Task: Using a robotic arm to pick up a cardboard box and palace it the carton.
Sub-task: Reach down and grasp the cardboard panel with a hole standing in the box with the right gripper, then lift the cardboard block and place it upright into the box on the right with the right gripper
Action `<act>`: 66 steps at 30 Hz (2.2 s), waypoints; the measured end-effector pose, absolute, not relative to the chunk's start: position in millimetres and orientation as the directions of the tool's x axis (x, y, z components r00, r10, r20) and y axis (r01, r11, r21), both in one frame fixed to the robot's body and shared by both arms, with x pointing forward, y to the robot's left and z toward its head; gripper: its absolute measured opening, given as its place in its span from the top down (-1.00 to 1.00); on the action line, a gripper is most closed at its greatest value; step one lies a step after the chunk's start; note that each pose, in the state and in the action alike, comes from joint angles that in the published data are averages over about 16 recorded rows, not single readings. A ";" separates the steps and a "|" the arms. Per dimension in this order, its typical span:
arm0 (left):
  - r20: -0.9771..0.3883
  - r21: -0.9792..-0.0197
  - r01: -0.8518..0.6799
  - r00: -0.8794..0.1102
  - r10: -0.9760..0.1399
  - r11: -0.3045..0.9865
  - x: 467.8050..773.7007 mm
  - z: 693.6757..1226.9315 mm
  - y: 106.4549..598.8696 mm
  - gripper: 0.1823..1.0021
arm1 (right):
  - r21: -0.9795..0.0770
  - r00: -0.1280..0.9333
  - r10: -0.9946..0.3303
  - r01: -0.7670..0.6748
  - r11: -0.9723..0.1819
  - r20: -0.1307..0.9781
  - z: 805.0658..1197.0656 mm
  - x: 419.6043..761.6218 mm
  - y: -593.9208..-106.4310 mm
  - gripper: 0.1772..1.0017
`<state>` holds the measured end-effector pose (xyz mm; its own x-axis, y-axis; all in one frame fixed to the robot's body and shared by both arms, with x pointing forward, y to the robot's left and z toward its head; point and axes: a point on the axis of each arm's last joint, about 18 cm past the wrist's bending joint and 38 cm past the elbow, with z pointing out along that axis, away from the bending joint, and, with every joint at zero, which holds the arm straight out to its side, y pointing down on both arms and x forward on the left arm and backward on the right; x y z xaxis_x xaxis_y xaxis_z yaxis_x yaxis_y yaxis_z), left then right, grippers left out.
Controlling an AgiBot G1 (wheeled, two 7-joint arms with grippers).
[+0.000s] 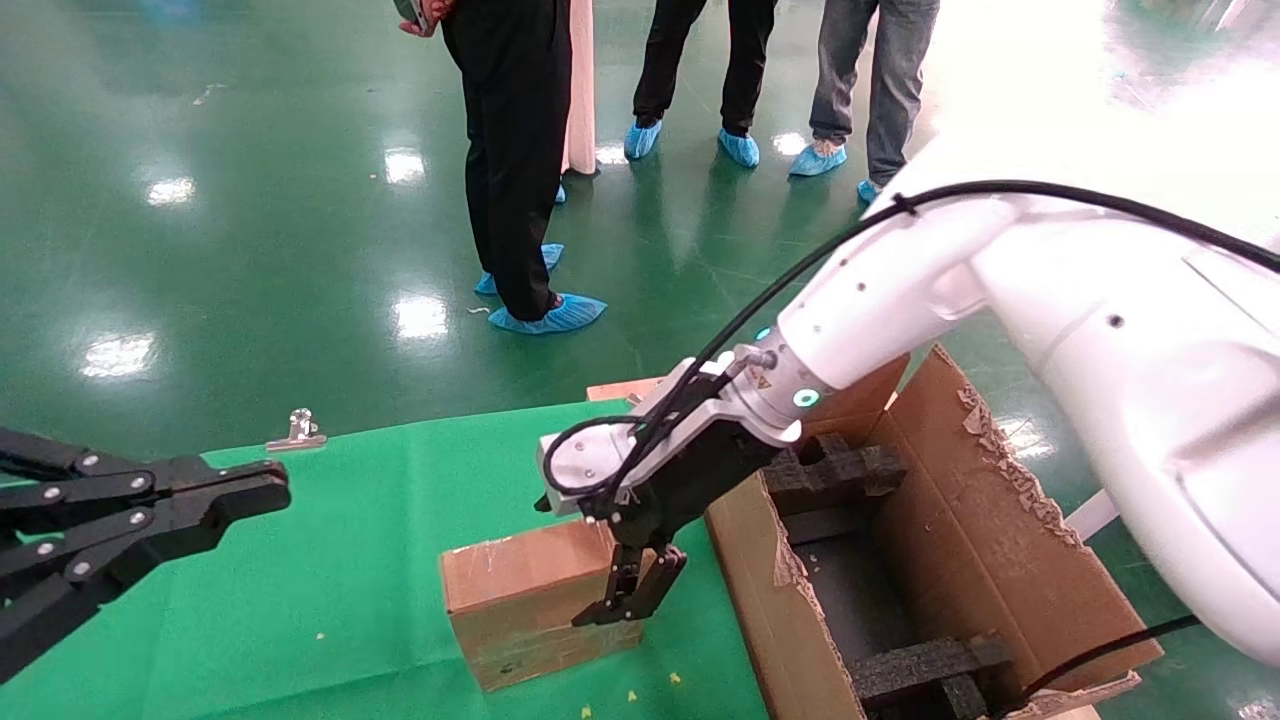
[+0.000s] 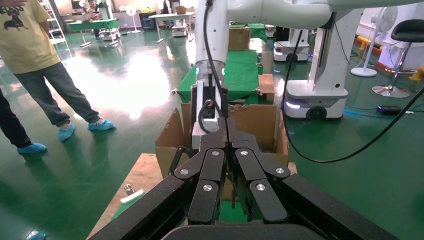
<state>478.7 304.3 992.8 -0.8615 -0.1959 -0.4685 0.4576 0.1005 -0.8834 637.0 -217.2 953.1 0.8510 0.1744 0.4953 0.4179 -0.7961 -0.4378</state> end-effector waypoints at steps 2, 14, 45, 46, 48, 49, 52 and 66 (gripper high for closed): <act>-0.469 -0.883 0.458 -0.861 -0.196 0.101 478.7 992.8 304.3 0.93 | -0.421 0.849 0.188 0.423 -0.802 0.494 952.1 640.5 -216.0 -1.00; -0.468 -0.884 0.458 -0.861 -0.196 0.100 478.8 992.8 304.4 0.93 | -0.369 0.839 0.230 0.441 -0.818 0.493 949.6 649.5 -212.6 -1.00; -0.468 -0.884 0.457 -0.861 -0.197 0.100 478.8 992.8 304.4 -0.32 | -0.383 0.842 0.222 0.438 -0.814 0.492 949.0 647.8 -213.3 -0.50; -0.468 -0.884 0.457 -0.861 -0.197 0.100 478.8 992.8 304.4 -0.37 | -0.383 0.842 0.222 0.438 -0.814 0.492 948.9 647.7 -213.3 -0.46; -0.468 -0.884 0.458 -0.861 -0.197 0.100 478.8 992.8 304.4 -0.48 | -0.383 0.842 0.221 0.438 -0.814 0.492 949.0 647.7 -213.3 -0.37; -0.468 -0.884 0.457 -0.861 -0.197 0.100 478.8 992.8 304.4 -0.54 | -0.383 0.842 0.221 0.438 -0.813 0.492 948.9 647.7 -213.3 -0.33; -0.468 -0.884 0.457 -0.861 -0.197 0.100 478.8 992.8 304.4 -0.63 | -0.383 0.842 0.221 0.438 -0.813 0.492 948.9 647.6 -213.3 -0.17; -0.468 -0.884 0.457 -0.861 -0.197 0.100 478.8 992.8 304.4 -0.95 | -0.394 0.831 0.197 0.439 -0.808 0.520 968.8 646.2 -219.3 0.26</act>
<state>478.8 304.4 992.8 -0.8614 -0.1965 -0.4683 0.4575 0.1002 -0.8835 646.2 -219.3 968.8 0.8308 0.1974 0.5204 0.4387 -0.8077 -0.3939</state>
